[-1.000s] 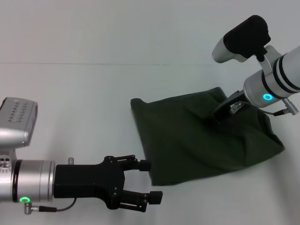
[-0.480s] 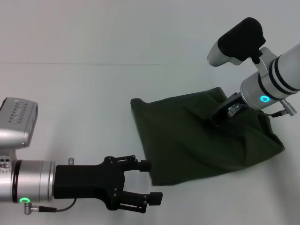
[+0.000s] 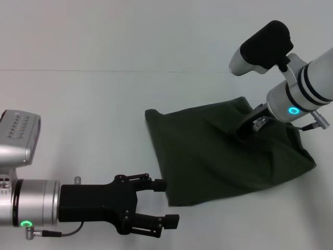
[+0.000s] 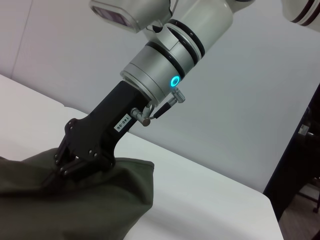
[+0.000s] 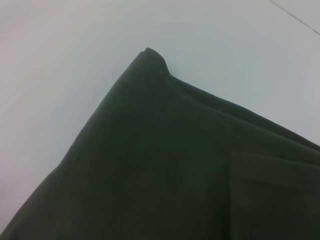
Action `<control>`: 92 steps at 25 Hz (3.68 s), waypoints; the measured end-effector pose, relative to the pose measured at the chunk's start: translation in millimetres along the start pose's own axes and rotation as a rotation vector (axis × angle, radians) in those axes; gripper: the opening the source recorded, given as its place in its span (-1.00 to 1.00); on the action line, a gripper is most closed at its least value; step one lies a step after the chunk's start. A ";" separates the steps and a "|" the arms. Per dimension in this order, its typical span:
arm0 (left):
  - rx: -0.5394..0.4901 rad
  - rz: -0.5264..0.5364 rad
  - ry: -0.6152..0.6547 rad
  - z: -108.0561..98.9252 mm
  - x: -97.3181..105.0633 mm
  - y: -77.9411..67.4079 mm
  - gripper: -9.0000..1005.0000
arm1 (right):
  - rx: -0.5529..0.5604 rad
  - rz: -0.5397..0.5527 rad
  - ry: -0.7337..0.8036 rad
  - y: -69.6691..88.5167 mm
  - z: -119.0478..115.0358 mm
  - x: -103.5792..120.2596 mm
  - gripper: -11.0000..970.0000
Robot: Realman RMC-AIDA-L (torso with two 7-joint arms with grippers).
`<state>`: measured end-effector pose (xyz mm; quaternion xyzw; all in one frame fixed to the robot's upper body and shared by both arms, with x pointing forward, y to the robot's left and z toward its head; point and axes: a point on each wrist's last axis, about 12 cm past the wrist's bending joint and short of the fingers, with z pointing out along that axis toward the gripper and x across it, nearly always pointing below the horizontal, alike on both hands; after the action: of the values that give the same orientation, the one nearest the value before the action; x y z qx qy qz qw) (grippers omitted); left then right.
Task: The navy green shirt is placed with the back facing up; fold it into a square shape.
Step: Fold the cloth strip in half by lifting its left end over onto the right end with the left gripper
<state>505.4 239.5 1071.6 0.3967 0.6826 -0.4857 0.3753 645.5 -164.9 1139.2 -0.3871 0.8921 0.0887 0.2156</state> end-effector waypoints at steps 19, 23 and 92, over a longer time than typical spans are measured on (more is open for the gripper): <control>-0.006 0.002 0.001 -0.9 -0.8 0.7 0.87 | -0.039 0.431 -0.217 -38.7 -20.7 43.5 -0.96; -0.007 0.000 0.000 -1.1 -0.5 0.6 0.87 | -0.082 0.551 -0.331 -49.0 -25.1 67.6 -0.96; 0.021 -0.273 -0.093 1.8 -13.2 2.5 0.87 | -0.145 0.051 -0.724 12.9 44.4 156.7 0.60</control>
<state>513.2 235.9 1082.1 0.2811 0.7070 -0.5573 0.3325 554.9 -243.9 1028.4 -0.3226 0.7586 0.2883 0.4871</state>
